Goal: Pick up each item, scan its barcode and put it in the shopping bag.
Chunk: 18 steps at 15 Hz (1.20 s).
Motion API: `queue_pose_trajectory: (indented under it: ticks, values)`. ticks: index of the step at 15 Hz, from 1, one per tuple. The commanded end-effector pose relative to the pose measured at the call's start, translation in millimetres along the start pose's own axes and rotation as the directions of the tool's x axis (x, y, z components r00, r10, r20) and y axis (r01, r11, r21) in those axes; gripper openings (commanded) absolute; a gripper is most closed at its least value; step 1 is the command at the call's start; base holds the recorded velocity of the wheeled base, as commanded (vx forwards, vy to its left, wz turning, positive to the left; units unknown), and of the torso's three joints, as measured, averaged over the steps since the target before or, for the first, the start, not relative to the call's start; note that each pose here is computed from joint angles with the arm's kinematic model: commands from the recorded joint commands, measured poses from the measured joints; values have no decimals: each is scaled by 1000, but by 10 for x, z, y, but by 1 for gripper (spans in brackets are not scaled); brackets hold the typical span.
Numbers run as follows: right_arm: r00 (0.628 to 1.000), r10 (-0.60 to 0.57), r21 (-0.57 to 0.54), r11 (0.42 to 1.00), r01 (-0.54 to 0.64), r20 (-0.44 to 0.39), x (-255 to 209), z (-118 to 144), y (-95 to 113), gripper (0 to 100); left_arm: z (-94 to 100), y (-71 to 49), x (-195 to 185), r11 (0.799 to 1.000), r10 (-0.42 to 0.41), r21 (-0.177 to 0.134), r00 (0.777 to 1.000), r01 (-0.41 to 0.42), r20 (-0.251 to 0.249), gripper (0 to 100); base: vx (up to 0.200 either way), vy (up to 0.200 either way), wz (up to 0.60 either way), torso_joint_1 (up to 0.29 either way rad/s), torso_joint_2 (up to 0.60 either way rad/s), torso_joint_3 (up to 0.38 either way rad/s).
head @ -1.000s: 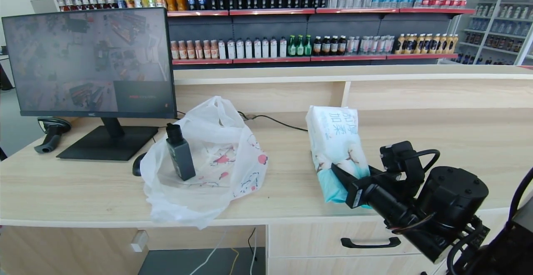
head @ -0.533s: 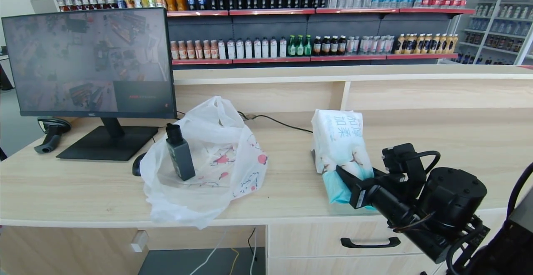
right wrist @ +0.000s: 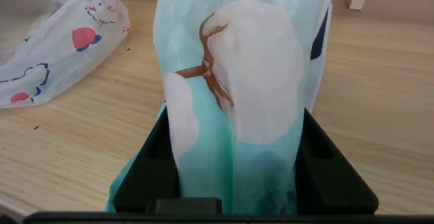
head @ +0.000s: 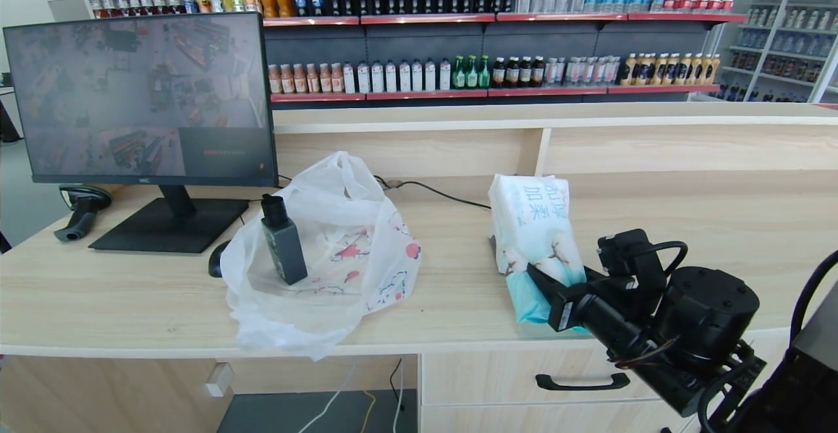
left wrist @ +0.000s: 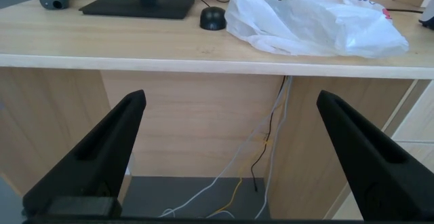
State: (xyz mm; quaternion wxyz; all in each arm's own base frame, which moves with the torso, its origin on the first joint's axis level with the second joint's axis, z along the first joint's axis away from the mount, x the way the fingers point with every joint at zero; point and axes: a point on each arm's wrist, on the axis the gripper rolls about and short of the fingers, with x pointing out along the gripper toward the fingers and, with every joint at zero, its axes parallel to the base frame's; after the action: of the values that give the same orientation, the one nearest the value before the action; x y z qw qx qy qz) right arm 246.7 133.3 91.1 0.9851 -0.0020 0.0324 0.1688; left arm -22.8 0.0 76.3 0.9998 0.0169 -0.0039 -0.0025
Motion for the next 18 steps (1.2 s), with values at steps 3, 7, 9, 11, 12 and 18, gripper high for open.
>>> queue_pose_trajectory:
  ticks: [3,7,9,11,12,18]
  values:
    - [1000,1,0,1000,-1,0,23,-7,5,0,1,0,0,1000,1,-2,1000,-1,2,100,0,0,0,0,0,0]
    - [1000,1,9,1000,-1,4,14,7,4,0,-1,0,0,1000,2,-3,1000,-2,0,100,0,0,0,0,0,0]
    - [1000,1,11,1000,-1,21,-5,54,1,0,-1,0,0,1000,1,-5,1000,-1,0,100,0,0,0,0,0,0]
    - [999,1,16,1000,-2,49,-26,129,-1,0,-4,0,0,1000,0,-9,1000,0,-3,100,0,0,0,0,0,0]
    - [998,1,19,1000,-3,68,-53,180,-5,0,-4,0,0,1000,0,-9,1000,0,-3,100,0,0,0,0,0,0]
    - [988,0,34,999,-5,156,-248,430,-38,0,-4,0,0,1000,2,-9,1000,-2,-3,100,-100,0,0,4,4,2]
